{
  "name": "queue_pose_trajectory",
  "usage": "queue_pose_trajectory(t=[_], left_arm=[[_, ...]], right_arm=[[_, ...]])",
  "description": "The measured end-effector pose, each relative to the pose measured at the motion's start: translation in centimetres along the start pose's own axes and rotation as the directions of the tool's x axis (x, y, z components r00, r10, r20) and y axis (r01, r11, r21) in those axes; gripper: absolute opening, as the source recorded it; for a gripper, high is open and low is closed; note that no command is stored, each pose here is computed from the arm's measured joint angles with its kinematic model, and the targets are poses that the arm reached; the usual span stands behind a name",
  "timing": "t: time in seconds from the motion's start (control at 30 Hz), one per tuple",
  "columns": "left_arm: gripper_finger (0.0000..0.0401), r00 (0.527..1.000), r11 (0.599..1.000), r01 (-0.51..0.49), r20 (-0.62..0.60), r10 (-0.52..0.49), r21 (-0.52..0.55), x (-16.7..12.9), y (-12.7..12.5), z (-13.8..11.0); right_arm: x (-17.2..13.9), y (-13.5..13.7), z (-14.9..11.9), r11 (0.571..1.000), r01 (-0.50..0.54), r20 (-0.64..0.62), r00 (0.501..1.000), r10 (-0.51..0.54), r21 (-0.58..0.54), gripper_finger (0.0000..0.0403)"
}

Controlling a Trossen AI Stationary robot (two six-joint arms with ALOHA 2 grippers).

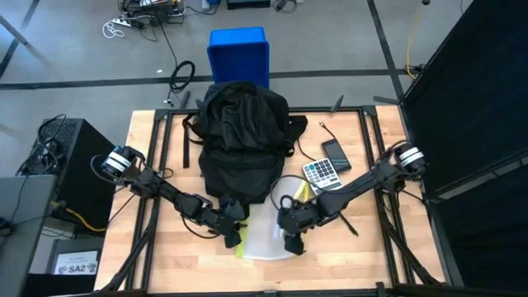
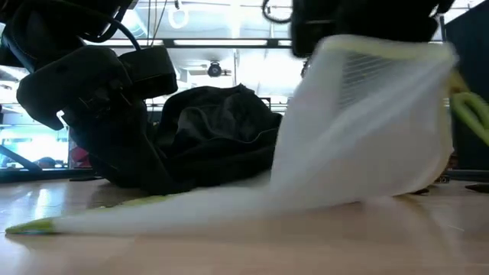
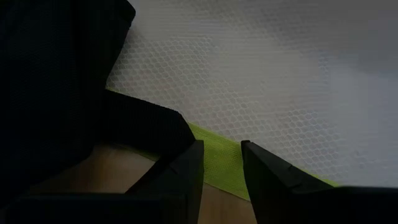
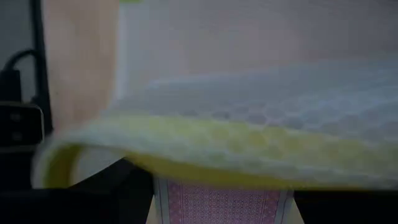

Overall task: Unpack backpack
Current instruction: Put the black ballpen into the yellow zipper pouch

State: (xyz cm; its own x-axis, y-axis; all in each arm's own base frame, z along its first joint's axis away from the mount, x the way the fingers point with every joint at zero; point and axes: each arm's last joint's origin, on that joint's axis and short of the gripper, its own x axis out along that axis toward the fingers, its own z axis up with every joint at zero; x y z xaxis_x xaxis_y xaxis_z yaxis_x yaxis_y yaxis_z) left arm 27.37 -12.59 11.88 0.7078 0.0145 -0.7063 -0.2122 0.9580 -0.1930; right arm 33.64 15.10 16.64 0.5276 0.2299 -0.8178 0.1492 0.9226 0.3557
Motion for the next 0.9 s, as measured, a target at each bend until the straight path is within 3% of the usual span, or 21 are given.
queue_pose_trajectory(t=[0.17, 0.4, 0.53, 0.6, 0.9], left_arm=[[0.0087, 1.0, 1.0, 0.001, 0.002, -0.001, 0.0, 0.0, 0.0, 0.0], [0.0087, 1.0, 1.0, 0.001, 0.003, -0.001, -0.001, 0.0, 0.0, 0.0], [0.0087, 1.0, 1.0, 0.003, 0.001, -0.003, -0.001, 0.0, 0.0, 0.0], [0.0087, 1.0, 1.0, 0.004, 0.0, -0.004, -0.001, 0.0, 0.0, 0.0], [0.0087, 1.0, 1.0, 0.004, 0.002, -0.004, -0.002, 0.0, 0.0, 0.0]], right_arm=[[3.3, 0.1, 0.4, 0.991, -0.135, 0.026, 0.99, 0.135, -0.003, 0.0272], [3.9, -0.5, 1.0, 0.988, -0.145, 0.07, 0.986, 0.149, -0.061, 0.0274], [3.9, -0.6, 1.3, 0.987, -0.138, 0.089, 0.985, 0.146, -0.081, 0.0358], [3.8, -0.9, 1.3, 0.988, -0.135, 0.074, 0.987, 0.14, -0.069, 0.0382], [0.4, -1.8, 1.9, 0.983, -0.182, -0.06, 0.981, 0.184, 0.028, 0.0304]])
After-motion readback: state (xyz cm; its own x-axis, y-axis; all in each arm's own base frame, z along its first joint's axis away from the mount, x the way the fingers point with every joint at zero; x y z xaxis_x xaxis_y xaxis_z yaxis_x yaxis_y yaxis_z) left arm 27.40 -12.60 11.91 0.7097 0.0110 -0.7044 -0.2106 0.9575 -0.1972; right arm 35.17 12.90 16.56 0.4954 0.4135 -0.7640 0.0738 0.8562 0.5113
